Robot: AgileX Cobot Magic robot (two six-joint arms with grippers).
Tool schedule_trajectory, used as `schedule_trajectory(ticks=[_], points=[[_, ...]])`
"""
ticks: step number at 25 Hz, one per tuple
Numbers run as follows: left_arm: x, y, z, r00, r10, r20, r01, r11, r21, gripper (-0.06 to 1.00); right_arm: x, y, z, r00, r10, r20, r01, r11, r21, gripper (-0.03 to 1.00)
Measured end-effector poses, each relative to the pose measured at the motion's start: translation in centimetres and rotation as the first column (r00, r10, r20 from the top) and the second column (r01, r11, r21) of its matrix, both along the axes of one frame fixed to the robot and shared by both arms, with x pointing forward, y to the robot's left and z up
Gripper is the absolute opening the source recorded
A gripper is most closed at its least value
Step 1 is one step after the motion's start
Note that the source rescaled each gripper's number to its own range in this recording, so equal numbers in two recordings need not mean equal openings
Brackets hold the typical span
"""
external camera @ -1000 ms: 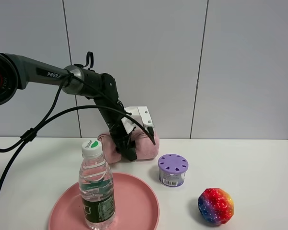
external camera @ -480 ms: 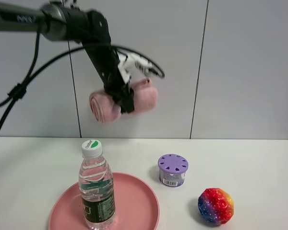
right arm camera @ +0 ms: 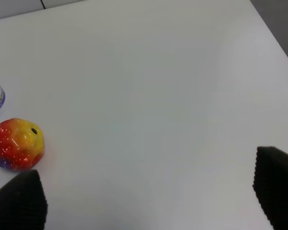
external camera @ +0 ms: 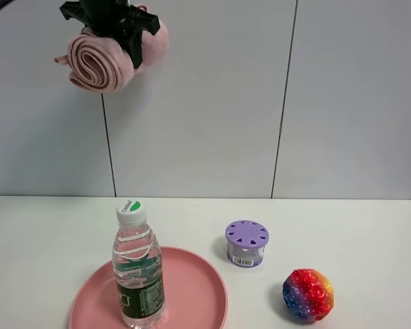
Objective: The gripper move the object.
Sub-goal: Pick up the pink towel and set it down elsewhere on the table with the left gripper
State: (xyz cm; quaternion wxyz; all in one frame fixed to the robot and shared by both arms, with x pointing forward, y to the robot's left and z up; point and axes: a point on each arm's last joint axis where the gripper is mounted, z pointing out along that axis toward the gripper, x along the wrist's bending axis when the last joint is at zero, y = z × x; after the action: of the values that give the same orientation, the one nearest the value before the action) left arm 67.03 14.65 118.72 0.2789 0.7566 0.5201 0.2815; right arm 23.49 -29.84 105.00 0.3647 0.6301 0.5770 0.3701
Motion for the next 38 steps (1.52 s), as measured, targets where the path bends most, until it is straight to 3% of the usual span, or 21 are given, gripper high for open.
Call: schedule_trajectory(ticks=[4,7,11,15,21,25,29,38], points=[[-2.1,2.5,0.4,0.996,0.059,-0.059,-0.059,0.998,-0.001,0.02,0.0,0.0,0.0,1.0,0.0,0.0,0.0,1.0,0.0,1.0],[-4.0,5.2,-1.5,0.975,0.143,-0.172,-0.142,0.99,0.017,0.02,0.0,0.0,0.0,1.0,0.0,0.0,0.0,1.0,0.0,1.0],[-7.4,9.0,-3.5,0.921,0.267,-0.282,-0.27,0.962,0.028,0.02,0.0,0.0,0.0,1.0,0.0,0.0,0.0,1.0,0.0,1.0],[-10.0,11.5,-5.9,0.848,0.361,-0.388,-0.383,0.923,0.023,0.02,0.0,0.0,0.0,1.0,0.0,0.0,0.0,1.0,0.0,1.0],[-12.7,12.0,-10.8,0.766,0.379,-0.52,-0.415,0.908,0.05,0.02,0.0,0.0,0.0,1.0,0.0,0.0,0.0,1.0,0.0,1.0],[-13.4,12.1,-14.4,0.758,0.391,-0.523,-0.438,0.898,0.037,0.02,0.0,0.0,0.0,1.0,0.0,0.0,0.0,1.0,0.0,1.0],[-14.0,11.8,-17.4,0.765,0.381,-0.519,-0.462,0.887,-0.028,0.02,0.0,0.0,0.0,1.0,0.0,0.0,0.0,1.0,0.0,1.0],[-14.8,11.7,-21.4,0.838,0.361,-0.409,-0.446,0.886,-0.13,0.02,0.0,0.0,0.0,1.0,0.0,0.0,0.0,1.0,0.0,1.0]])
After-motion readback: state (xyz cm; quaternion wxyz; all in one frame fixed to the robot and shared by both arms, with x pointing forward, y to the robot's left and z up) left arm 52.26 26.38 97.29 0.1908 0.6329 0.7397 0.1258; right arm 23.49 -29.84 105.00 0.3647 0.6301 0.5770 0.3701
